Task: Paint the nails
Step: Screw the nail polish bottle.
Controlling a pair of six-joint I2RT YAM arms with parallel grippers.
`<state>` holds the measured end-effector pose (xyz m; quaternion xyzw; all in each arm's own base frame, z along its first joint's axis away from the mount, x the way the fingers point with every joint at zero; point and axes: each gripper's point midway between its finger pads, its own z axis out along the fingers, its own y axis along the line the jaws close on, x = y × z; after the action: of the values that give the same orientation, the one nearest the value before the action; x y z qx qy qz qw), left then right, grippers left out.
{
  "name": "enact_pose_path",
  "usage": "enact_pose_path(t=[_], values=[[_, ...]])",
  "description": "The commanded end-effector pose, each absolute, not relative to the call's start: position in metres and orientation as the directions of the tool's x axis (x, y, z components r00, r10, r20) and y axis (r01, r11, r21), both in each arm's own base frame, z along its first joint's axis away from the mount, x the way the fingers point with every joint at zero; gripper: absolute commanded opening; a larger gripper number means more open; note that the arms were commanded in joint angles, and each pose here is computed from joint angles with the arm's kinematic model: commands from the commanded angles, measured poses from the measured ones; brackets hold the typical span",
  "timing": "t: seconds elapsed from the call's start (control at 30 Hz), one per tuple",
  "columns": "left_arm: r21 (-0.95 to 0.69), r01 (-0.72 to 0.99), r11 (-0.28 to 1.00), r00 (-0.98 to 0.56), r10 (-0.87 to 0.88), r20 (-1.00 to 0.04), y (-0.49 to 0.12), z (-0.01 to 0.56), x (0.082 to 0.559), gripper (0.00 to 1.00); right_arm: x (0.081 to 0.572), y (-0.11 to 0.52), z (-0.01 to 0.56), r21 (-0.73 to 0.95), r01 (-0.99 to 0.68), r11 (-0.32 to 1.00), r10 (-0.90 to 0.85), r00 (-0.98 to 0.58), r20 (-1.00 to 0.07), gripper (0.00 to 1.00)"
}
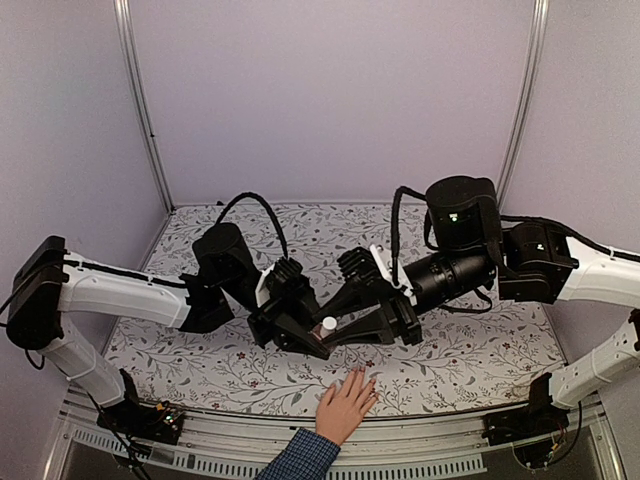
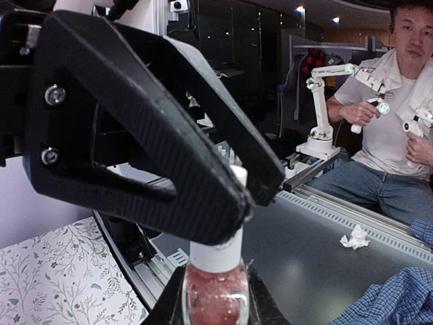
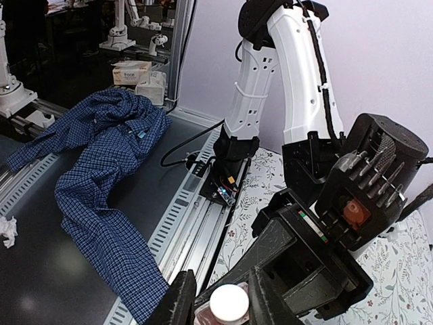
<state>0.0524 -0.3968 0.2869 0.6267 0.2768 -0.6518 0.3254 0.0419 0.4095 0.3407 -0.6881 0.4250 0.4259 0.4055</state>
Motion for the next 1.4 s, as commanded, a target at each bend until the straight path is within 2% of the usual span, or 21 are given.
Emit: enact_pose_path(t=[0.0, 0.33, 0.67, 0.9, 1.37], values=[[0.062, 0.759, -0.649, 0.004, -0.090, -0.996, -0.398, 0.292, 0.048, 0.00, 0.036, 0.411, 0.347, -0.198, -0.923, -0.331, -0.224, 0.281, -0.933, 0.25], [0.093, 0.832, -0.547, 0.030, -0.124, -0.992, -0.400, 0.304, 0.065, 0.00, 0.038, 0.415, 0.334, -0.168, -0.931, -0.324, -0.254, 0.256, -0.933, 0.09], [0.154, 0.901, -0.406, 0.078, -0.197, -0.977, -0.389, 0.326, 0.082, 0.00, 0.050, 0.418, 0.320, -0.142, -0.954, -0.263, -0.306, 0.222, -0.926, 0.05], [0.173, 0.957, -0.235, 0.118, -0.232, -0.966, -0.388, 0.336, 0.104, 0.00, 0.070, 0.426, 0.308, -0.124, -0.980, -0.156, -0.365, 0.173, -0.915, 0.00], [0.147, 0.982, 0.117, 0.177, -0.321, -0.930, -0.372, 0.356, 0.150, 0.00, 0.121, 0.429, 0.301, -0.057, -0.994, 0.098, -0.383, 0.015, -0.923, 0.00]])
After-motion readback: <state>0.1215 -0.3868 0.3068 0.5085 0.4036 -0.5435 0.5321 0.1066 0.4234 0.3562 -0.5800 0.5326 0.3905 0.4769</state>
